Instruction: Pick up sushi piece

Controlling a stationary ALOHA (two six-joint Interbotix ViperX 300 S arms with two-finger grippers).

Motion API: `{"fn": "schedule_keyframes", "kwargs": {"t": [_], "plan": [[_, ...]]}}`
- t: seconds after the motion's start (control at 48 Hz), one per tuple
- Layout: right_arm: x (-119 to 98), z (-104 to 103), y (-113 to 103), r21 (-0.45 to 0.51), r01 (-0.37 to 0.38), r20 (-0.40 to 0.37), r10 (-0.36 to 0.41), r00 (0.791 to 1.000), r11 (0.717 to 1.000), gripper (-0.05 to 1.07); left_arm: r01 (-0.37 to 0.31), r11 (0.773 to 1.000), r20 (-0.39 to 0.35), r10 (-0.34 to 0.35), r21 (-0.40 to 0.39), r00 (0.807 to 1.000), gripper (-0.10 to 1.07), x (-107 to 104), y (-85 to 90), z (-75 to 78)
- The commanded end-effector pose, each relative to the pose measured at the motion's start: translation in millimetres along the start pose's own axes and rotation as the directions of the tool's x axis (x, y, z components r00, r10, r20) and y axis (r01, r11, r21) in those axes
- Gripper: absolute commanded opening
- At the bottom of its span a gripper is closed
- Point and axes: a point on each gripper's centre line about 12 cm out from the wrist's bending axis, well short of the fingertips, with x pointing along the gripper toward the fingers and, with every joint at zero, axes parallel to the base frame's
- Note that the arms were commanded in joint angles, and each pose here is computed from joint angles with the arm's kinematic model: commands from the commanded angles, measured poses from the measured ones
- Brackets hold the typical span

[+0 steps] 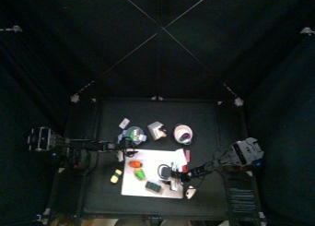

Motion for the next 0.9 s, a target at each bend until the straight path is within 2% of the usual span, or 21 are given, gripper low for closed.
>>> {"fn": "schedule_keyframes", "kwargs": {"t": [0.0, 0.125, 0.292, 0.667, 0.875], "plan": [[-5, 13, 2, 0.01, -0.011, 0.036, 0.011, 0.999, 1.0, 0.79, 0.001, 1.0, 0.043, -0.001, 0.006, 0.999, 0.8, 1, -0.2, 12.6], [-5, 13, 2, 0.013, -0.011, 0.035, 0.011, 0.999, 1.0, 0.69, 0.004, 1.0, 0.045, -0.004, 0.007, 0.999, 0.8, 1, -1.1, 12.9], [-9, 17, 2, 0.027, -0.012, 0.046, 0.011, 0.999, 1.0, 0.63, 0.004, 1.0, 0.045, -0.004, 0.007, 0.999, 0.8, 1, -1.1, 12.9], [-38, 42, -4, 0.054, 0.029, 0.147, -0.036, 0.988, 0.998, 0.62, 0.005, 1.0, 0.043, -0.005, 0.007, 0.999, 0.8, 1, -1.5, 12.3], [-39, 43, -6, 0.057, 0.045, 0.154, -0.053, 0.987, 0.997, 0.62, 0.004, 1.0, 0.04, -0.005, 0.009, 0.999, 0.8, 1, -1.2, 11.3]]}}
